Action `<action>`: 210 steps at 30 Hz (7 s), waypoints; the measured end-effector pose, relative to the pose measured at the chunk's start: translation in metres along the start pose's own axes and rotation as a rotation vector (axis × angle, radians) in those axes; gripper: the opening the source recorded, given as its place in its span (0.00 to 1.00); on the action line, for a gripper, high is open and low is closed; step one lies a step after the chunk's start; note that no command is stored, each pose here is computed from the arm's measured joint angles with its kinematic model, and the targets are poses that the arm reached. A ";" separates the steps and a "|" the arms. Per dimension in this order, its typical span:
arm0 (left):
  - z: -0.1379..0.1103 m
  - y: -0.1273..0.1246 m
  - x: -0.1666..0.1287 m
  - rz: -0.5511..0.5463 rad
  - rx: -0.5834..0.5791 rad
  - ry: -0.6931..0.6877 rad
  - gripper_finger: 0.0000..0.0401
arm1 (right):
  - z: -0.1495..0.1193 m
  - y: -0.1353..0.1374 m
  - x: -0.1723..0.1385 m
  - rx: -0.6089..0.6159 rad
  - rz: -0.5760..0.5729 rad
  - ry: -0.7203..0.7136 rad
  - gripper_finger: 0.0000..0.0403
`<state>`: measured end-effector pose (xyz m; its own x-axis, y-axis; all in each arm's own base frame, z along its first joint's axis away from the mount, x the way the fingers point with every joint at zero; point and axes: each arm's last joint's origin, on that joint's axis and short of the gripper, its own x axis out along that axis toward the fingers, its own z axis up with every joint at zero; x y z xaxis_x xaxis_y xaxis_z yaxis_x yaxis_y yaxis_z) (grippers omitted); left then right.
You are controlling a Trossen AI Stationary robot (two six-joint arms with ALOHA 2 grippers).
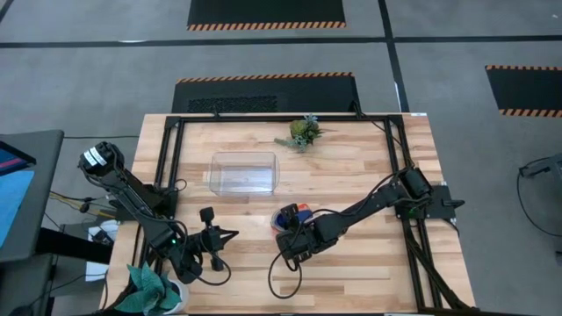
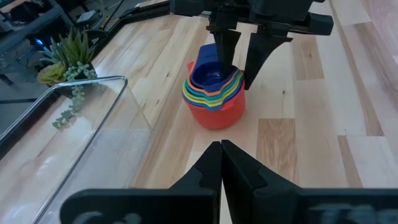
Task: Nest measuring cups in basket
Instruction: Put the stacked measuring cups into the transparent bin
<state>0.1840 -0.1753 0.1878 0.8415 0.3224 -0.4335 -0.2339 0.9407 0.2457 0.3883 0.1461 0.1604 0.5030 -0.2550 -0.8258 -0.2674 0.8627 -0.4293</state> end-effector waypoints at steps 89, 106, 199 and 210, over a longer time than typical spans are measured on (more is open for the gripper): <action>-0.039 0.008 -0.049 0.052 0.058 -0.023 0.00 | 0.074 -0.180 0.003 0.062 -0.156 -0.398 0.31; -0.039 0.007 -0.049 0.047 0.012 -0.019 0.00 | 0.063 -0.196 0.026 0.221 -0.155 -0.375 0.31; -0.037 0.001 -0.049 -0.008 -0.065 0.014 0.00 | 0.040 -0.184 0.063 0.425 0.063 -0.197 0.49; -0.037 0.001 -0.049 -0.008 -0.054 0.014 0.00 | 0.044 -0.178 0.061 0.397 0.066 -0.209 0.49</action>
<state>0.1248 -0.1863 0.1771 0.8367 0.3161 -0.4472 -0.2533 0.9474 0.1957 0.5029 -0.0038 0.2024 0.6615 -0.1355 -0.7377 0.0109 0.9852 -0.1712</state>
